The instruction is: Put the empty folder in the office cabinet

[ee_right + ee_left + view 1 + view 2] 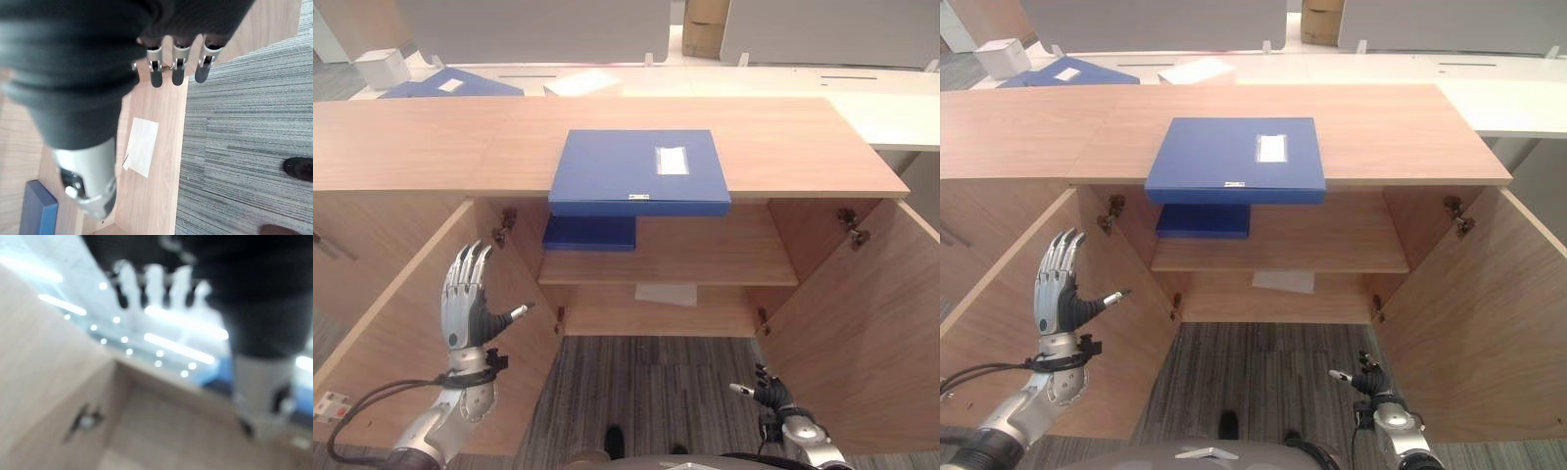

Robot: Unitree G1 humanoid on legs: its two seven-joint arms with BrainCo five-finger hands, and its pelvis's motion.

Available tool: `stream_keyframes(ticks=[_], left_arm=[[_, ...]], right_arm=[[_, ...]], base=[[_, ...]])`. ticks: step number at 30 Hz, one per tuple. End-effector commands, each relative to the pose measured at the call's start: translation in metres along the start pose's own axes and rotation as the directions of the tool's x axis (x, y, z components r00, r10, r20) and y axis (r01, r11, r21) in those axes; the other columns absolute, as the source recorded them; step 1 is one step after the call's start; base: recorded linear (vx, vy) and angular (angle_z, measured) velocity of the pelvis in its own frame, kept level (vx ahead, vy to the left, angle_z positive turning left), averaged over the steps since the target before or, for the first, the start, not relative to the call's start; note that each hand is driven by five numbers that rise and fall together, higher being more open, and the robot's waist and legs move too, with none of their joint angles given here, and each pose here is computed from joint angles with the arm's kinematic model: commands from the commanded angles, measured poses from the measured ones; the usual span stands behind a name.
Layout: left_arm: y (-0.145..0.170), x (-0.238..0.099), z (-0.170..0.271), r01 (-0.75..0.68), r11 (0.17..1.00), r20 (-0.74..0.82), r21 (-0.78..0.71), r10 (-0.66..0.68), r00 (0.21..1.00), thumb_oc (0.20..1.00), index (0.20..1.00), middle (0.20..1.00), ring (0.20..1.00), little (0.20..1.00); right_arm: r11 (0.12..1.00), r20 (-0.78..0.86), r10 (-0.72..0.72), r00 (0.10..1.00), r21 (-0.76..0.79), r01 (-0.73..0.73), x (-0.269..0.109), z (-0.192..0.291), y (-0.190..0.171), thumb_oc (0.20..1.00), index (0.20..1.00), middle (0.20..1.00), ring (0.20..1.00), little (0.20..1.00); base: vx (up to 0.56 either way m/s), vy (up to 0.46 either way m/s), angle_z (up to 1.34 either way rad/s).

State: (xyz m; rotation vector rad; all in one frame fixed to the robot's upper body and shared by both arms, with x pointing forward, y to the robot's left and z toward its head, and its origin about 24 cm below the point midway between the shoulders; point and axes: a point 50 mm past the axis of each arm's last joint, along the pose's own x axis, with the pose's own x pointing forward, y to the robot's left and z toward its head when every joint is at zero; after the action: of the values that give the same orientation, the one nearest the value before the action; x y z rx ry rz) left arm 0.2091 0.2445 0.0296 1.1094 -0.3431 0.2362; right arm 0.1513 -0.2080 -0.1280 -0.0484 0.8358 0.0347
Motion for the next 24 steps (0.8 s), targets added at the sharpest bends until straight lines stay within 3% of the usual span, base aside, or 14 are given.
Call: stream_keyframes(ticks=[1, 3, 9, 24], left_arm=[[0.013, 0.025, 0.001, -0.133, 0.99, 0.073, 0.052, 0.129, 0.989, 1.0, 1.0, 1.0, 1.0, 1.0], [0.02, 0.034, 0.007, -0.176, 0.982, 0.158, 0.072, 0.162, 0.974, 1.0, 1.0, 1.0, 1.0, 1.0], [0.02, 0.052, 0.014, -0.19, 0.977, 0.227, 0.1, 0.163, 0.96, 1.0, 1.0, 1.0, 1.0, 1.0], [-0.001, 0.083, 0.008, -0.135, 0.961, 0.183, 0.242, 0.091, 0.979, 1.0, 1.0, 1.0, 1.0, 1.0]], right_arm=[[1.0, 0.053, -0.019, 0.998, -0.022, 0.02, 0.005, 0.019, -0.007, 1.0, 1.0, 1.0, 1.0, 1.0], [1.0, 0.041, -0.017, 0.999, -0.024, 0.018, 0.003, 0.014, -0.006, 1.0, 1.0, 1.0, 1.0, 1.0], [0.999, 0.025, -0.009, 1.0, -0.033, 0.01, 0.001, 0.009, -0.004, 1.0, 1.0, 1.0, 1.0, 1.0], [1.0, 0.015, -0.01, 1.0, -0.024, 0.011, -0.007, 0.001, -0.008, 1.0, 1.0, 1.0, 1.0, 1.0]], base=[[0.03, 0.008, -0.05], [0.04, 0.022, -0.05], [0.05, 0.018, -0.05], [0.04, 0.034, -0.12]])
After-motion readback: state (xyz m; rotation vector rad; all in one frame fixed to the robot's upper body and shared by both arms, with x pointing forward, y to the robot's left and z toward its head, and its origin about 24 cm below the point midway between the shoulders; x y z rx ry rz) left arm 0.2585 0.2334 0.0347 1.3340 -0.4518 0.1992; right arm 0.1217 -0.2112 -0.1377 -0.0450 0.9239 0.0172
